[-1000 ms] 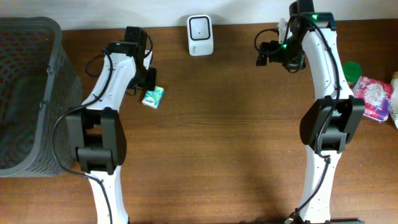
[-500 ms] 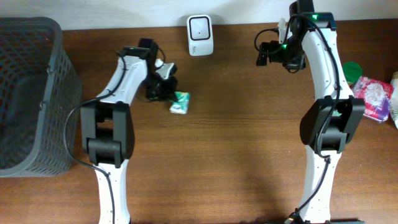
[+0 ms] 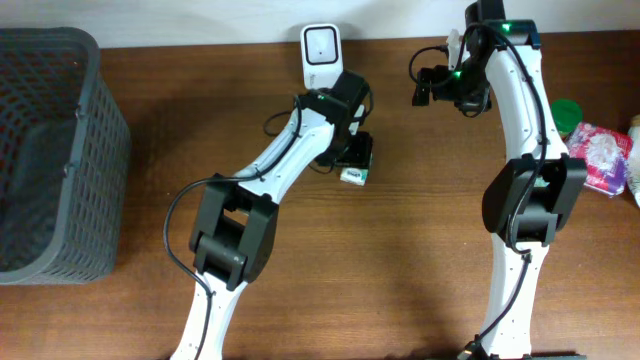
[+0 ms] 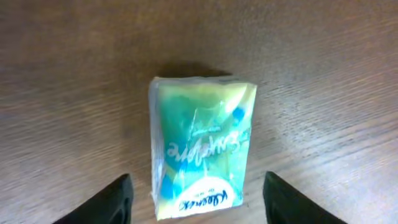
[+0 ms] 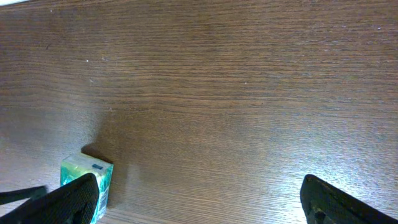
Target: Scan the item barcode
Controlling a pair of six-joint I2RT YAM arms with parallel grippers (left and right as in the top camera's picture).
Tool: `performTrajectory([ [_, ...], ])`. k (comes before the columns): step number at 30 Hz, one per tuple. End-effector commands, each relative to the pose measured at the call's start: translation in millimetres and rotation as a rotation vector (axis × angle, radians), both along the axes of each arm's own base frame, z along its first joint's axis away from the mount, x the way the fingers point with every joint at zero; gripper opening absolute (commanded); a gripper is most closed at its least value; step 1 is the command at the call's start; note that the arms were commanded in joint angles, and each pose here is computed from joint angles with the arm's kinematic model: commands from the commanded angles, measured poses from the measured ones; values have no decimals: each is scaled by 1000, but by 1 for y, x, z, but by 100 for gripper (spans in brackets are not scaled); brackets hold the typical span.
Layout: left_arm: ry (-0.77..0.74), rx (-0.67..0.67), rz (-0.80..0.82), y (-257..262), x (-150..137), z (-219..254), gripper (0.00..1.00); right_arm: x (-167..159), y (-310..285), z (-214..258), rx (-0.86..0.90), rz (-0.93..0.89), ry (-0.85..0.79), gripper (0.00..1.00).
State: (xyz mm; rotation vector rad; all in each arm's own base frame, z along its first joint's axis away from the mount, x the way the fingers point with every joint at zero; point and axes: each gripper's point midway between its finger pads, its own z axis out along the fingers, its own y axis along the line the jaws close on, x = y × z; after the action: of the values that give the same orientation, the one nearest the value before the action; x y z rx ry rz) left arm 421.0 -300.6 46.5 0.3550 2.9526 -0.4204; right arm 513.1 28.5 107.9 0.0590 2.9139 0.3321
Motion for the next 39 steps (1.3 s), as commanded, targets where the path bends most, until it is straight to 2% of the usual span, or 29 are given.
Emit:
performTrajectory([
  [1, -108, -7, 9, 6, 28, 59, 67, -2, 0, 11, -16, 4, -20, 99],
  [2, -131, 2, 7, 13, 33, 75, 68, -2, 0, 11, -16, 4, -20, 99],
  [3, -169, 56, 38, 31, 40, 95, 78, -2, 0, 11, -16, 4, -20, 99],
  [4, -230, 174, 103, 68, 49, 122, 99, -2, 0, 11, -16, 4, -20, 99],
  [8, -262, 408, 238, 155, 55, 150, 99, -2, 0, 11, -16, 4, -20, 99],
  [12, -187, 461, 359, 226, 58, 145, 99, -2, 0, 11, -15, 4, -20, 99],
  [15, -138, 414, 400, 244, 57, 141, 99, -7, 22, 16, 115, 33, -5, 99],
  [18, -98, 430, 427, 262, 51, 140, 99, -21, 89, 52, 531, 129, 17, 99],
  [19, -113, 424, 430, 261, 54, 140, 99, -28, 105, 55, 549, 163, 33, 99],
  [20, -131, 416, 434, 260, 59, 141, 99, -34, 115, 47, 492, 177, 60, 99],
  [22, -142, 412, 433, 259, 61, 142, 99, -39, 115, 23, 263, 60, 125, 99],
  [23, -142, 412, 433, 258, 61, 142, 99, -42, 111, 9, 55, -57, 139, 99],
  [24, -142, 412, 433, 258, 61, 142, 99, -45, 115, 6, -3, -75, 136, 99],
  [28, -142, 413, 433, 258, 61, 142, 99, -59, 187, 7, -37, 84, 68, 99],
  [29, -142, 412, 433, 258, 61, 142, 99, -56, 188, 7, -87, 55, 40, 86],
  [31, -142, 412, 433, 258, 61, 142, 99, -61, 192, -2, -122, -60, 60, 74],
  [33, -142, 412, 433, 258, 61, 142, 99, -67, 194, -16, -143, -112, 93, 70],
  [35, -142, 413, 433, 258, 61, 142, 99, -76, 179, -37, -259, -219, 106, 66],
  [39, -142, 413, 433, 258, 61, 142, 99, -74, 179, -68, -327, -208, 57, 50],
])
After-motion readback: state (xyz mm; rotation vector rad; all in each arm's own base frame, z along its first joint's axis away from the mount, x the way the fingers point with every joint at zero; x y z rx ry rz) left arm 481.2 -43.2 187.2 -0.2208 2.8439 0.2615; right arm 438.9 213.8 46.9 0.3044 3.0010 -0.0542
